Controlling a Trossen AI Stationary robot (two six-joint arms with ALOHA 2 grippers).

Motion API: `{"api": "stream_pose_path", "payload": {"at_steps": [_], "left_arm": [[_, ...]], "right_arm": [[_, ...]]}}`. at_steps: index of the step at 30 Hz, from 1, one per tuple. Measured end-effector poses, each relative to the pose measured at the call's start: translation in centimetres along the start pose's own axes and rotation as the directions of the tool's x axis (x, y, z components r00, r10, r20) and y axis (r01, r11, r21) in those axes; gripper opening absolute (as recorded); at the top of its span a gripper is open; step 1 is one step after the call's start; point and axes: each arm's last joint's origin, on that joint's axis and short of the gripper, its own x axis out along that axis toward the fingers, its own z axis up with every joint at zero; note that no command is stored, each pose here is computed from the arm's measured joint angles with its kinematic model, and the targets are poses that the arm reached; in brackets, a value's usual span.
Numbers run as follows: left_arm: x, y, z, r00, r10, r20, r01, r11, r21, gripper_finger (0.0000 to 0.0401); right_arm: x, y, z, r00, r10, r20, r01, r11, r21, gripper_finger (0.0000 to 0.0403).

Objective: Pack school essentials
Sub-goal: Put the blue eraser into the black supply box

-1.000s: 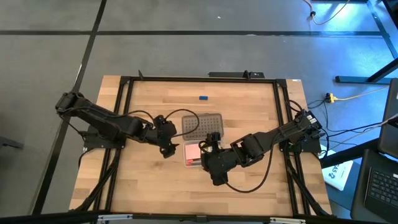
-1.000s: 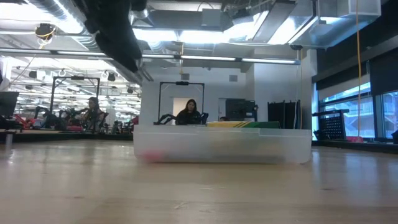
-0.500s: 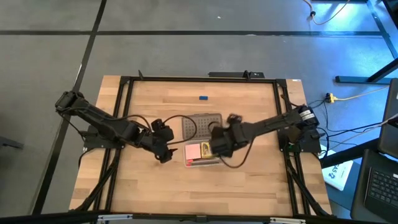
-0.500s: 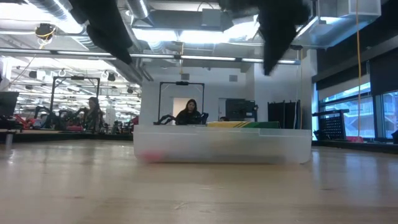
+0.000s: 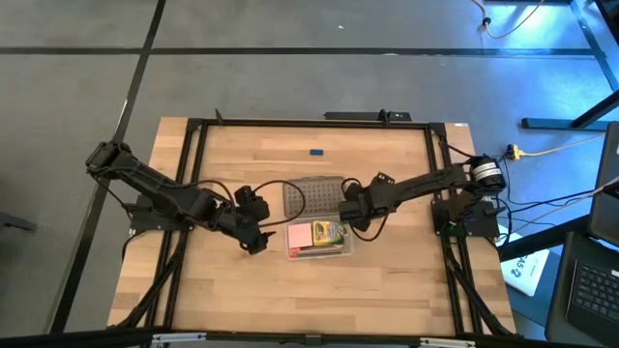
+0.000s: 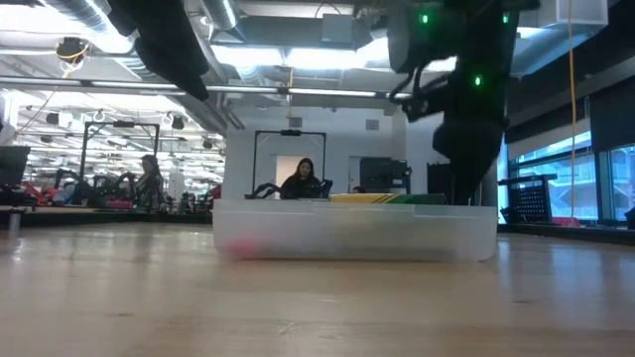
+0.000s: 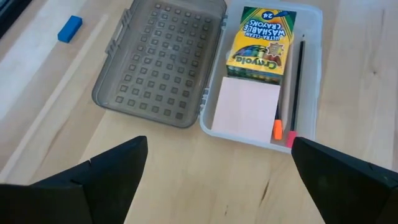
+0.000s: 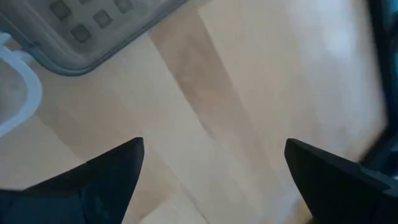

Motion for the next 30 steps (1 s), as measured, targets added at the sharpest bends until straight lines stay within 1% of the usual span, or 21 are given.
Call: {"api": "stream_pose_path", "payload": {"at_steps": [4, 9, 12, 18, 23, 25, 30], "left_arm": [[0.0, 0.0, 0.0, 1.0, 0.0, 0.0, 0.0, 1.0, 0.0, 0.0394], [0.0, 0.0, 0.0, 1.0, 0.0, 0.0, 0.0, 1.0, 0.0, 0.0394], [0.0, 0.0, 0.0, 1.0, 0.0, 0.0, 0.0, 1.0, 0.0, 0.0394], [0.0, 0.0, 0.0, 1.0, 0.0, 0.0, 0.0, 1.0, 0.001, 0.0394], [0.0, 0.0, 0.0, 1.0, 0.0, -0.001, 0.0, 1.0, 0.0, 0.0394], [0.0, 0.0, 0.0, 1.0, 0.0, -0.001, 0.0, 1.0, 0.0, 0.0394], [0.0, 0.0, 0.0, 1.0, 0.0, -0.001, 0.0, 1.0, -0.001, 0.0394]], "right_arm": [[1.5, 0.5, -0.1, 0.998, 0.056, 0.034, -0.056, 0.998, -0.01, 0.0388], [2.2, 1.5, 0.5, 0.975, 0.205, 0.084, -0.202, 0.979, -0.039, 0.0388], [2.1, 1.9, 0.9, 0.958, 0.265, 0.114, -0.26, 0.964, -0.055, 0.0388], [1.9, 2.3, 1.6, 0.933, 0.309, 0.183, -0.303, 0.951, -0.061, 0.0388], [1.5, 2.1, 1.9, 0.936, 0.304, 0.177, -0.292, 0.952, -0.087, 0.0388], [0.8, 2.0, 2.6, 0.932, 0.308, 0.19, -0.292, 0.95, -0.106, 0.0388], [-0.8, 0.7, 5.1, 0.913, 0.318, 0.255, -0.271, 0.941, -0.203, 0.0388]]}}
